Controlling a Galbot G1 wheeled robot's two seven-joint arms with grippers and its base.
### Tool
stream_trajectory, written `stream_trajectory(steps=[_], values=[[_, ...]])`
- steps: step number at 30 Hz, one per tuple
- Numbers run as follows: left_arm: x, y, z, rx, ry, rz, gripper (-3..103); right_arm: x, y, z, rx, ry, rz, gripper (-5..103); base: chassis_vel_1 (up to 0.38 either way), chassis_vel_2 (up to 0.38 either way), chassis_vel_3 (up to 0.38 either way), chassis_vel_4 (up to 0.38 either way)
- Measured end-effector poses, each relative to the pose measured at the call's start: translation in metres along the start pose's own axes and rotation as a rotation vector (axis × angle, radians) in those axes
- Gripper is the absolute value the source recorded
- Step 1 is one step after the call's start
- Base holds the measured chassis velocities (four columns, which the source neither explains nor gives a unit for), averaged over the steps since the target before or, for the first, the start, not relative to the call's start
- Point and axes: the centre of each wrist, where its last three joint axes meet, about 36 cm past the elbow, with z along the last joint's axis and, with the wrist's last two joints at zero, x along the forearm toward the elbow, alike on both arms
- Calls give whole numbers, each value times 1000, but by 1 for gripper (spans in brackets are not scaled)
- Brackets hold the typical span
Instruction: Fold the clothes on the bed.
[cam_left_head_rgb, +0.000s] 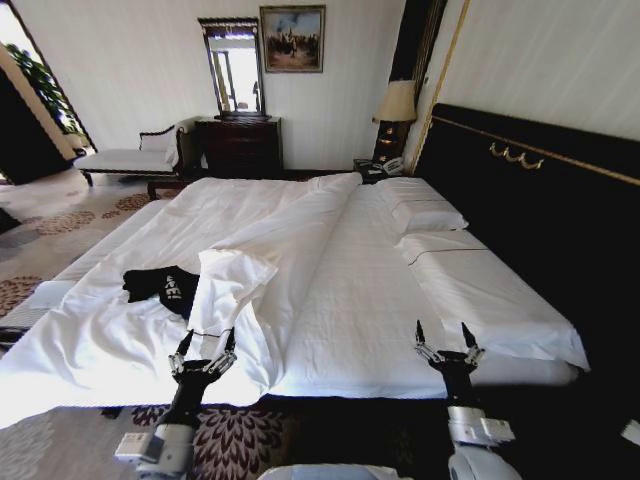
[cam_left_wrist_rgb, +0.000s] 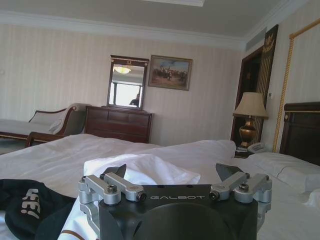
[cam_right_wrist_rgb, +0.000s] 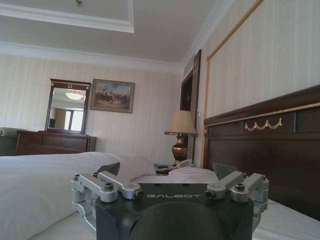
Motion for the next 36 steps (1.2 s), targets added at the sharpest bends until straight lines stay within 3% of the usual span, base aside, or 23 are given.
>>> stream_trajectory(steps=[36], values=[[1,3,5,-11,-11,-10,100,2,9,13,-29,-3,-10,100,82,97,-79,-99]])
